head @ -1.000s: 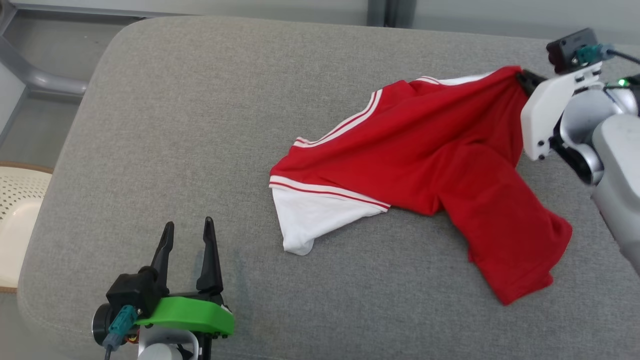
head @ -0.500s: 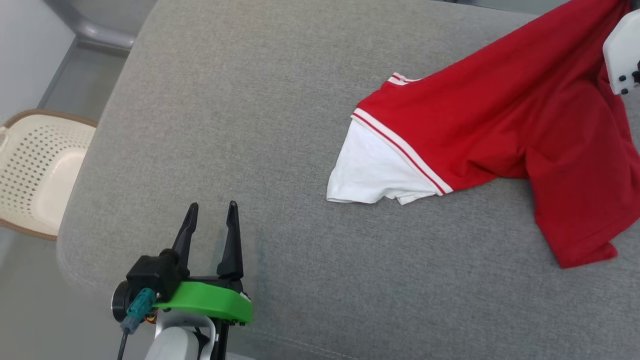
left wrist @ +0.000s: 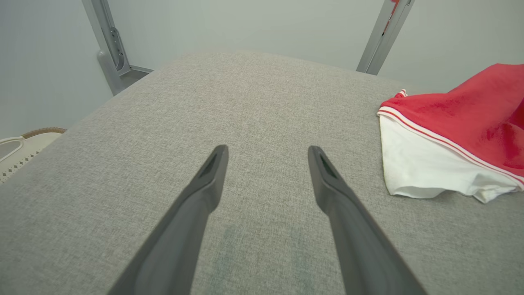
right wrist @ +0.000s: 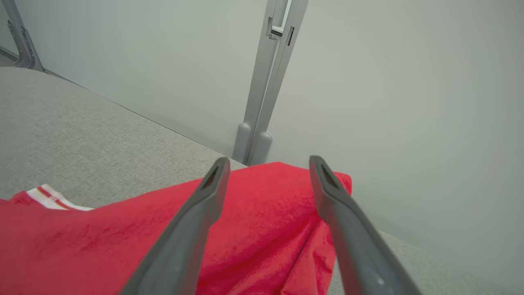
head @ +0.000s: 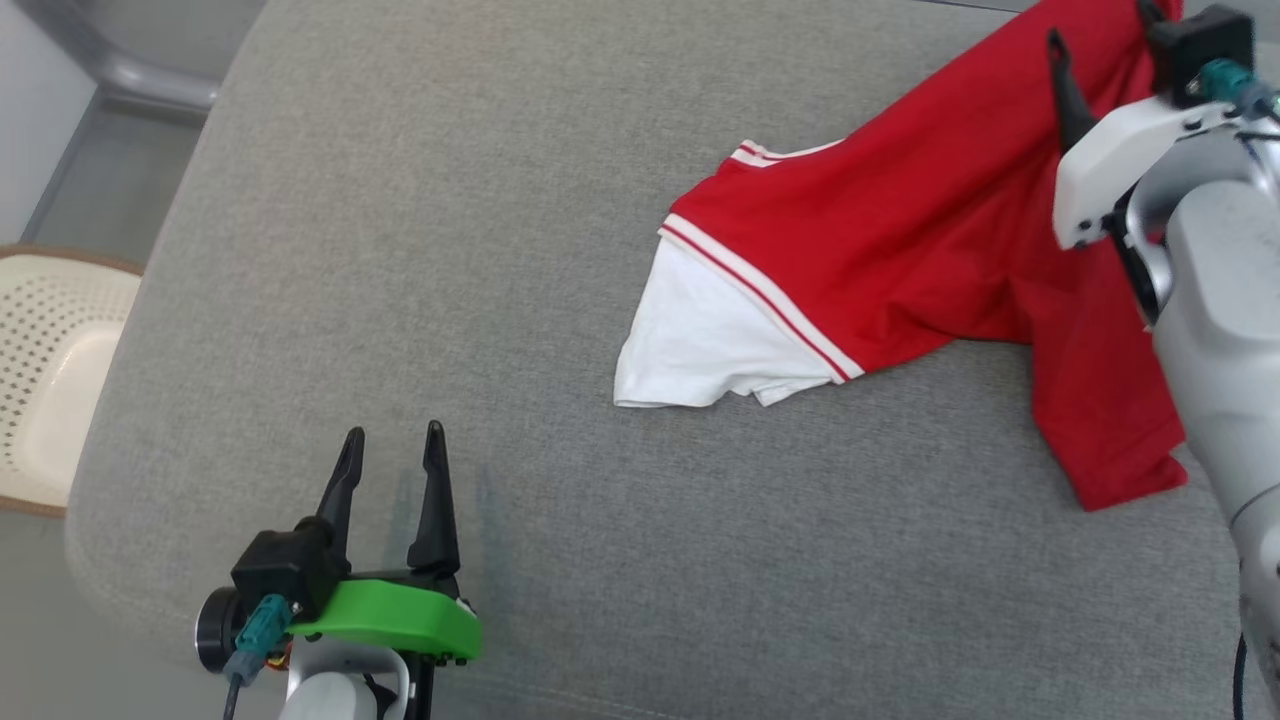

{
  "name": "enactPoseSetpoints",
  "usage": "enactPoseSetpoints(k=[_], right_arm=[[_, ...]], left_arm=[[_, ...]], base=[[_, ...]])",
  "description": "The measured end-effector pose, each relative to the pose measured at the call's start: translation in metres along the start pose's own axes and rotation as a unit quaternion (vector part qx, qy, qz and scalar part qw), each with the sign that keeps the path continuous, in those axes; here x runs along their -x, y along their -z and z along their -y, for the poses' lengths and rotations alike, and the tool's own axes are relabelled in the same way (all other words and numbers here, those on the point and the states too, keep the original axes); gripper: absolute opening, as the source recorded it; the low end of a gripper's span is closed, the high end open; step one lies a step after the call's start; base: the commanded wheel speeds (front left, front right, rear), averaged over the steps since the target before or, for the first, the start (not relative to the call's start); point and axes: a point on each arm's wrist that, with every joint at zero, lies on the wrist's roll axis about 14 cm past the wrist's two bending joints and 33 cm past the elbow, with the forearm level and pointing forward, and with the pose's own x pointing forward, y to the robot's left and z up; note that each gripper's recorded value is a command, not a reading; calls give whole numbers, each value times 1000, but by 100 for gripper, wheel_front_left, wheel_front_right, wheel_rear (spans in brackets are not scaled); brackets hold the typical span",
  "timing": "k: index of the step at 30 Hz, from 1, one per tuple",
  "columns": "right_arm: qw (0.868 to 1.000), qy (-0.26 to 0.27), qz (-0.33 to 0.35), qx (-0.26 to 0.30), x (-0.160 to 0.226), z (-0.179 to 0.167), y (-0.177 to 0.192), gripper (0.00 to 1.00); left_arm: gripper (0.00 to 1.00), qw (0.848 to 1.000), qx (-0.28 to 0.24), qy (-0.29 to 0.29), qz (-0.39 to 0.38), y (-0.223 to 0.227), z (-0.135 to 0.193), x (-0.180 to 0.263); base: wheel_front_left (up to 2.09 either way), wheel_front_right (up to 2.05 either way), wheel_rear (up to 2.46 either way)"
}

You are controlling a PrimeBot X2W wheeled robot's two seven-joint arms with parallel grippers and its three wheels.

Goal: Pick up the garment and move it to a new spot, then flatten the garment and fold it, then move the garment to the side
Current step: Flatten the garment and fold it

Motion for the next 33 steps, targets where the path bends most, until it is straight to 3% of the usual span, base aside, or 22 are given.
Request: enactPoseSetpoints(k=[10, 18, 22, 29, 33], right_arm=[[993, 43, -21, -108, 105, 13, 49, 100], [972, 103, -95, -189, 187, 27, 98, 100], [957, 113, -118, -239, 193, 22, 104, 100], [930, 113, -154, -314, 182, 7, 120, 100], [925, 97, -176, -322, 171, -5, 125, 100]], left_arm=[[100, 998, 3, 64, 8, -2, 40, -4], [100, 992, 1, 121, 18, -9, 76, -8], [100, 990, -1, 136, 22, -11, 85, -10], [100, 993, -4, 120, 22, -11, 73, -10], [100, 994, -4, 107, 19, -10, 65, -10]], base=[[0, 0, 0], [0, 0, 0], [0, 0, 0], [0, 0, 0], [0, 0, 0]])
